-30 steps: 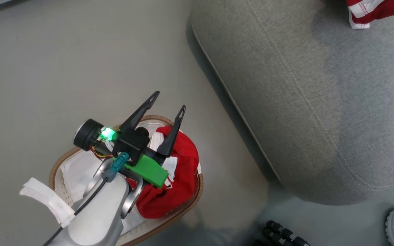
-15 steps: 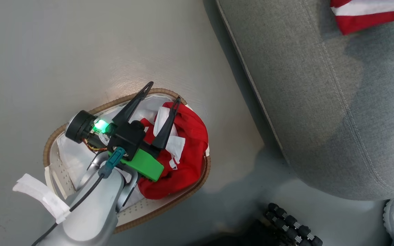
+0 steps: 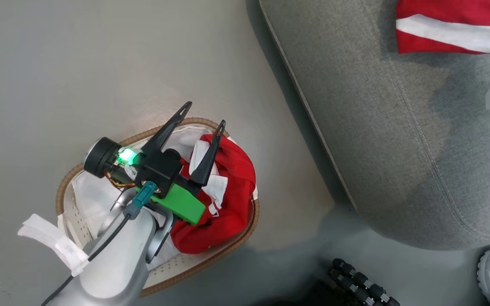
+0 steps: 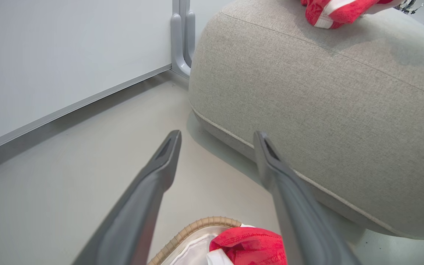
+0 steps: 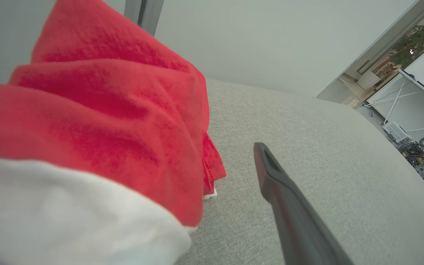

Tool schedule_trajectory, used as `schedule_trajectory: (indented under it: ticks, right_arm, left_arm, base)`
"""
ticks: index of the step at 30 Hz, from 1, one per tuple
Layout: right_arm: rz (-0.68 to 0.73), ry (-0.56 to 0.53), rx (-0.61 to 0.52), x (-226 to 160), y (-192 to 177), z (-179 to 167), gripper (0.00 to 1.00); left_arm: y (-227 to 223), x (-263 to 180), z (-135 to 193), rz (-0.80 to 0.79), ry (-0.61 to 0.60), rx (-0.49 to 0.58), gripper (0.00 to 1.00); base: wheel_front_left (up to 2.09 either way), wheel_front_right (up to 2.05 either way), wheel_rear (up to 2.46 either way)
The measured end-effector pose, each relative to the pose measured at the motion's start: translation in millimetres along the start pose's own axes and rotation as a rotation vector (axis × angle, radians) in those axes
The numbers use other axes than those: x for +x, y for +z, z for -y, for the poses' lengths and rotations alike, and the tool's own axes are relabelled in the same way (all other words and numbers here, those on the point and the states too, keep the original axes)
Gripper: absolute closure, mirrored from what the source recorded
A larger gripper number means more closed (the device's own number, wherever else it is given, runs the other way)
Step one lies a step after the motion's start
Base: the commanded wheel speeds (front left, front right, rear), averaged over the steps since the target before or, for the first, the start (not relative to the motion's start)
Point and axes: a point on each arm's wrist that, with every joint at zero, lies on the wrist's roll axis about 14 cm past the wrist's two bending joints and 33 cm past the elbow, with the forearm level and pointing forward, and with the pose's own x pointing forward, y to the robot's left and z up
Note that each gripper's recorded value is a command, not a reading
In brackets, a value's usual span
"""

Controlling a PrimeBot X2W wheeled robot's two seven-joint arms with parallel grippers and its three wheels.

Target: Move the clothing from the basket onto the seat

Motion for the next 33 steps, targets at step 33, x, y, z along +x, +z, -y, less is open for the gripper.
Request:
schedule_trajectory:
  ticks: [33]
  right_arm:
    - [0.259,0.113,0.147,-66,102,-21,0.00]
  left_arm:
    - [110,-84,-9,0.203,0.326,-0.021,0.00]
  base:
    - [0.00,0.00,0.00]
